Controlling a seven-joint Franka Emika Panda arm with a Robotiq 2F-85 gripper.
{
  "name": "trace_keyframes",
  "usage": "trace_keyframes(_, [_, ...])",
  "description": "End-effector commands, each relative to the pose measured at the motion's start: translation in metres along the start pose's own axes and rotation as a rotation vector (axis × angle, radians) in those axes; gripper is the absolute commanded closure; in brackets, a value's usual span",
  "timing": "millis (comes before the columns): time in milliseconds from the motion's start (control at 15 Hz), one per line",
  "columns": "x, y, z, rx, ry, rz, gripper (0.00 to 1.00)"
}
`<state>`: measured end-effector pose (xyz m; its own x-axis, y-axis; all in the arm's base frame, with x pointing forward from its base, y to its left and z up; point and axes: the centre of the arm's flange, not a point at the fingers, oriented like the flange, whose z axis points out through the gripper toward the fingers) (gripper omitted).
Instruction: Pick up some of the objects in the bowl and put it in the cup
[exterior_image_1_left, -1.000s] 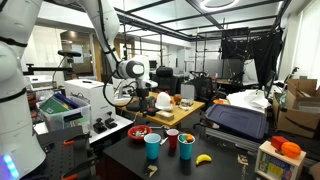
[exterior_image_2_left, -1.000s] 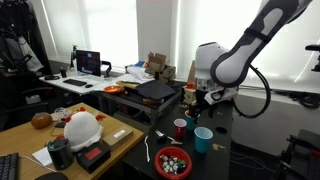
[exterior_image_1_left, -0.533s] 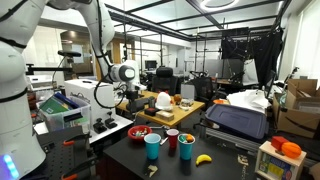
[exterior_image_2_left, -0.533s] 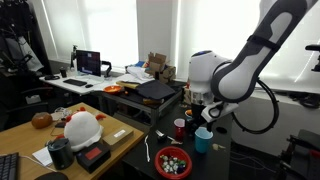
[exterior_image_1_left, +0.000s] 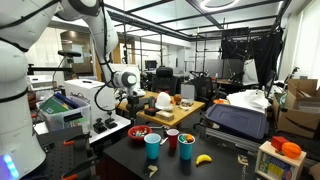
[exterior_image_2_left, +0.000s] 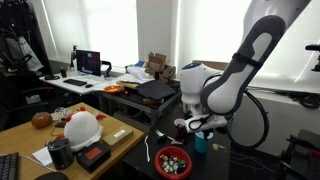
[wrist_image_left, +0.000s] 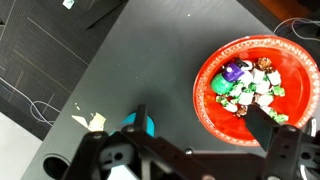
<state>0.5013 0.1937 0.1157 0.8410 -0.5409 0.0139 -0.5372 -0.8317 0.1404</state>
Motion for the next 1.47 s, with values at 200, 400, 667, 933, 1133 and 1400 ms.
trace_keyframes(200, [0.024,-0.037,0.017,0.031,0.005,0.295,0.0])
trace_keyframes(400, [0.031,-0.042,0.032,0.02,-0.016,0.391,0.0])
trace_keyframes(667, [0.034,-0.046,0.047,0.018,-0.041,0.466,0.0])
trace_keyframes(933, [0.034,-0.05,0.062,0.025,-0.081,0.514,0.0])
trace_keyframes(1133, [0.03,-0.051,0.076,0.031,-0.111,0.528,0.0])
trace_keyframes(1400, [0.021,-0.052,0.093,0.041,-0.137,0.512,0.0])
